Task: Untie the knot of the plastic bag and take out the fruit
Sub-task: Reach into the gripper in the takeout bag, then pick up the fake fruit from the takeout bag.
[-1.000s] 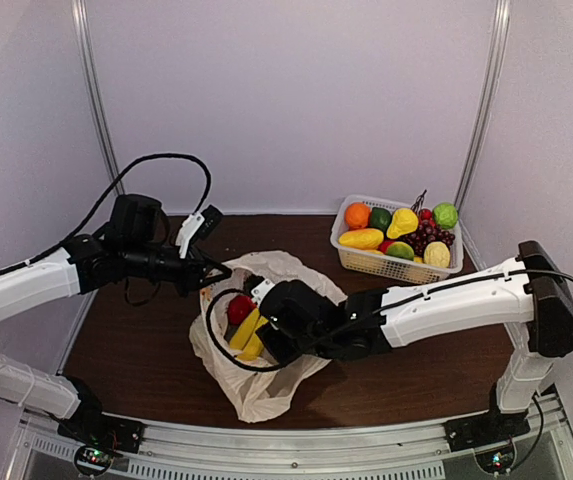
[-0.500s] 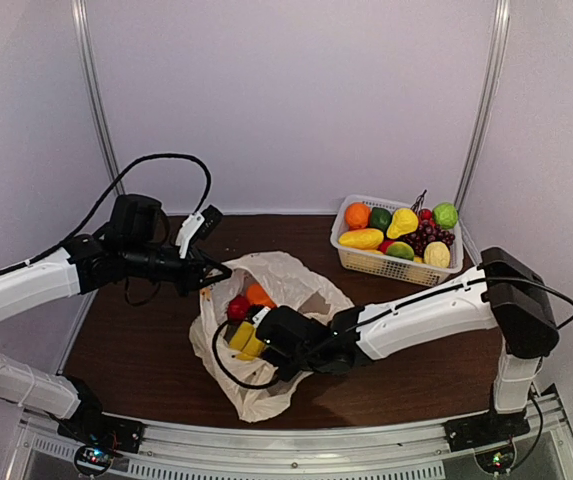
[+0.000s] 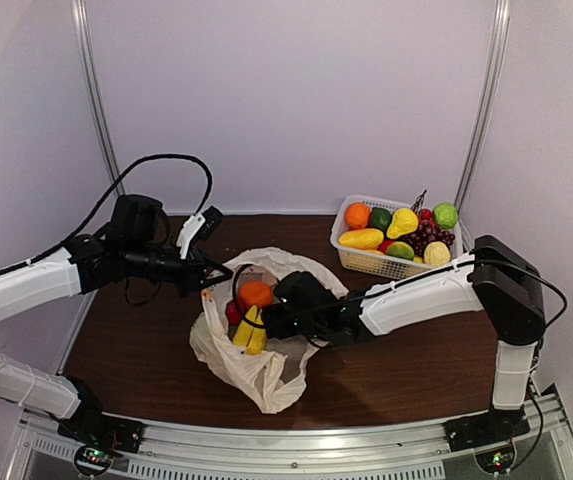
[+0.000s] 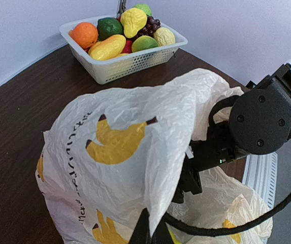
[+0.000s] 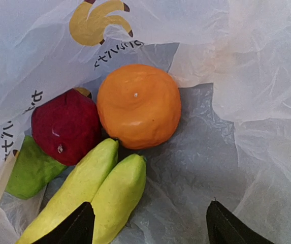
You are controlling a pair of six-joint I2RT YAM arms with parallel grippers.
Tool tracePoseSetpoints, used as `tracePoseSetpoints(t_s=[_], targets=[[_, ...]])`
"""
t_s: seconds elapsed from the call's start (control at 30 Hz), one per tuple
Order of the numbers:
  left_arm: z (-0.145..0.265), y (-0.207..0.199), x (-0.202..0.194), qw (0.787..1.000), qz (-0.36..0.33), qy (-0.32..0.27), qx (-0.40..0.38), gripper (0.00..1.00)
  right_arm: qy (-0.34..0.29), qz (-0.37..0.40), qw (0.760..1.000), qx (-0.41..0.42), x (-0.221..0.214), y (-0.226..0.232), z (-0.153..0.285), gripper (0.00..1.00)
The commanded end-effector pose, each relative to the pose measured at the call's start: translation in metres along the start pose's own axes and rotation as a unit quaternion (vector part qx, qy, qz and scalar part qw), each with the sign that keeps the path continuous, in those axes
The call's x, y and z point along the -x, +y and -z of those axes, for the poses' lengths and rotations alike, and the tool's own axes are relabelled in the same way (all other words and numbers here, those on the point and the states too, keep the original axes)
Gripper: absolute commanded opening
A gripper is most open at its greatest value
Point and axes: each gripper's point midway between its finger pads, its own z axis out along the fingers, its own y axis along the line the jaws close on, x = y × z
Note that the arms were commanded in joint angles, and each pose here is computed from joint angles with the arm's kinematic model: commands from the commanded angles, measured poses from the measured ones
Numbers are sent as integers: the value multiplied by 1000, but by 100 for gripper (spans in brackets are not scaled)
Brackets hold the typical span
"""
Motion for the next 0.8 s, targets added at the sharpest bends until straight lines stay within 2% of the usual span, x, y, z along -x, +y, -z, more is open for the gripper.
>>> tracePoseSetpoints(t_s=[0.0, 0.4, 0.77], targets=[[-3, -5, 6, 1000, -11, -10, -14, 0, -23, -58, 998, 21, 7, 12, -12, 79], [-5, -4, 4, 1000, -9, -7, -17, 0, 5, -60, 995, 85, -9, 42, -45, 90], [-4, -6, 5, 1000, -9, -8, -21, 0, 25, -58, 994, 92, -24, 40, -81, 90]])
